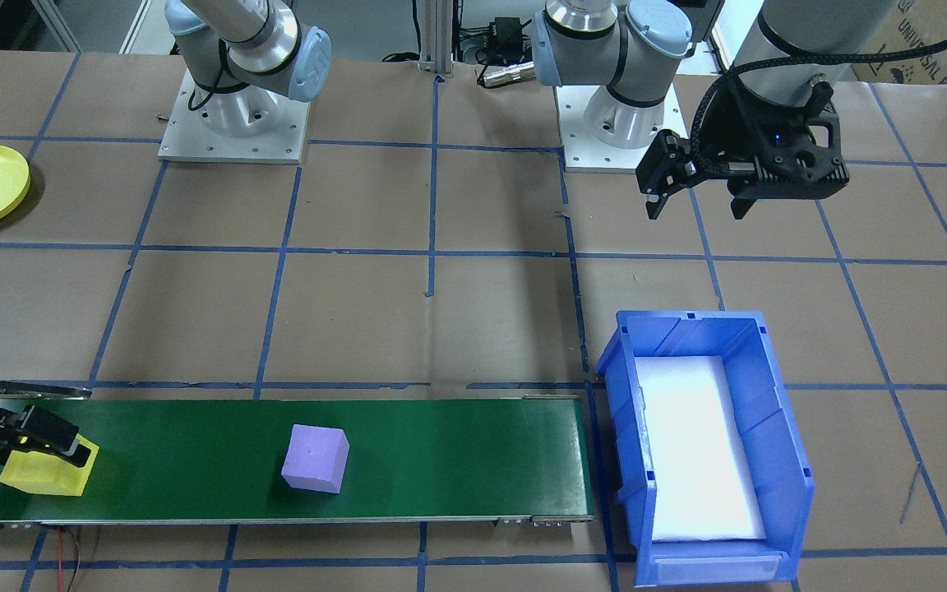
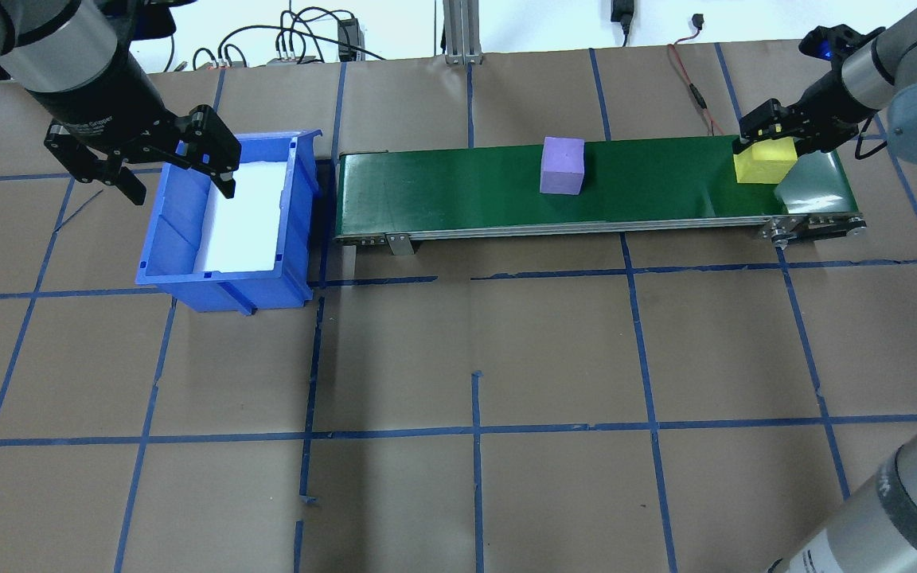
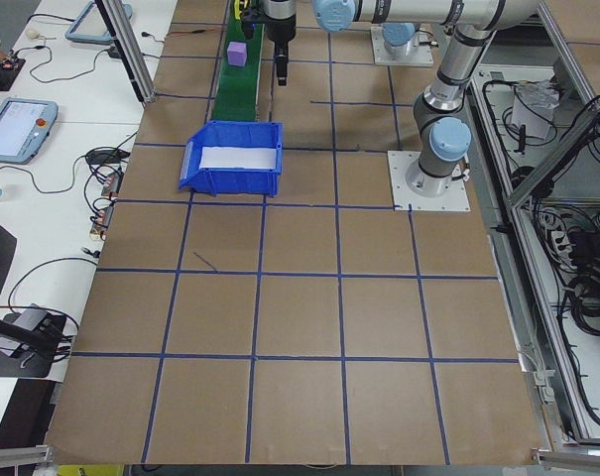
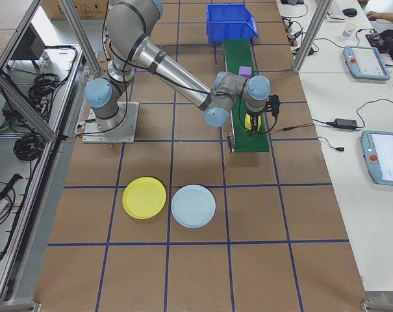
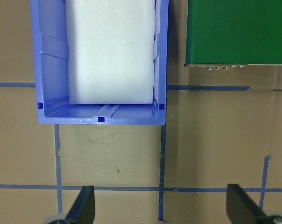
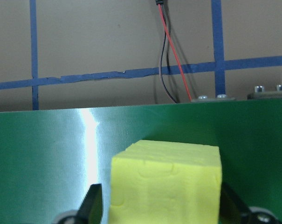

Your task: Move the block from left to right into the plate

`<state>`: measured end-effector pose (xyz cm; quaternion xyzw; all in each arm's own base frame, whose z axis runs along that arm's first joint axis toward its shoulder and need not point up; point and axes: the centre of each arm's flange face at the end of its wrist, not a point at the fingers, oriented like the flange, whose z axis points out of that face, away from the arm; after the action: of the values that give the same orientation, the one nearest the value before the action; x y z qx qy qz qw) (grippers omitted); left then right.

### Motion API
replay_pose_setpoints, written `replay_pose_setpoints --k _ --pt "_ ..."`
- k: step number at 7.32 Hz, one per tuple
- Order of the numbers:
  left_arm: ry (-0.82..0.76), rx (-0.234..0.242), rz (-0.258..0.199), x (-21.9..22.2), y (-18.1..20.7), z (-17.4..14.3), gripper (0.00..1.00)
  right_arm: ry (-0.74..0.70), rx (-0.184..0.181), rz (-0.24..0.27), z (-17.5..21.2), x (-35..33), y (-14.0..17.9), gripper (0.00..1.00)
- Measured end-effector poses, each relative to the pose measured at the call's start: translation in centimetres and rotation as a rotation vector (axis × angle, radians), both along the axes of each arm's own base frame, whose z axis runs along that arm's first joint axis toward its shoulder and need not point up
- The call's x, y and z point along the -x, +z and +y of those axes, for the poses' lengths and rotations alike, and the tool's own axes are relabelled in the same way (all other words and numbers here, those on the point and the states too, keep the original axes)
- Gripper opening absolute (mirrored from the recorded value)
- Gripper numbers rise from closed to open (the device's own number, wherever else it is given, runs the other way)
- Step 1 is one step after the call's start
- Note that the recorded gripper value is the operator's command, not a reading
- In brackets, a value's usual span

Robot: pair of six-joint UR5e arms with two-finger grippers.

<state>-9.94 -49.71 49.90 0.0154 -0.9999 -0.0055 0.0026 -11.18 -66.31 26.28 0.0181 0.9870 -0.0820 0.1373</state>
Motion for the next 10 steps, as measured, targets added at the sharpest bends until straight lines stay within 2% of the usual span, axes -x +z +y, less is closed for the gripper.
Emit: replay_pose_setpoints --k 2,4,5,7,9,10 --pt "0.0 -0.003 0.001 0.0 -0.1 0.0 1.0 0.019 0.006 0.04 0.0 0.7 0.4 0.19" --pt "0.0 -0.006 0.002 0.0 -0.2 0.0 1.0 0.032 0.009 0.124 0.8 2.7 1.9 0.19" --pt "-0.002 -0.007 0.002 0.0 -0.2 0.0 1.0 0.033 -0.002 0.151 2.4 4.9 3.2 0.19" --pt "-0.005 -0.009 0.002 0.0 -0.2 0.0 1.0 0.058 -0.038 0.154 9.3 12.3 4.8 0.19" --pt "-0.007 -0.009 0.003 0.1 -0.2 0.1 1.0 0.056 -0.047 0.155 20.3 18.3 8.5 0.19" --pt "-0.007 -0.009 0.003 0.1 -0.3 0.1 1.0 0.061 -0.044 0.156 26.2 21.8 9.3 0.19"
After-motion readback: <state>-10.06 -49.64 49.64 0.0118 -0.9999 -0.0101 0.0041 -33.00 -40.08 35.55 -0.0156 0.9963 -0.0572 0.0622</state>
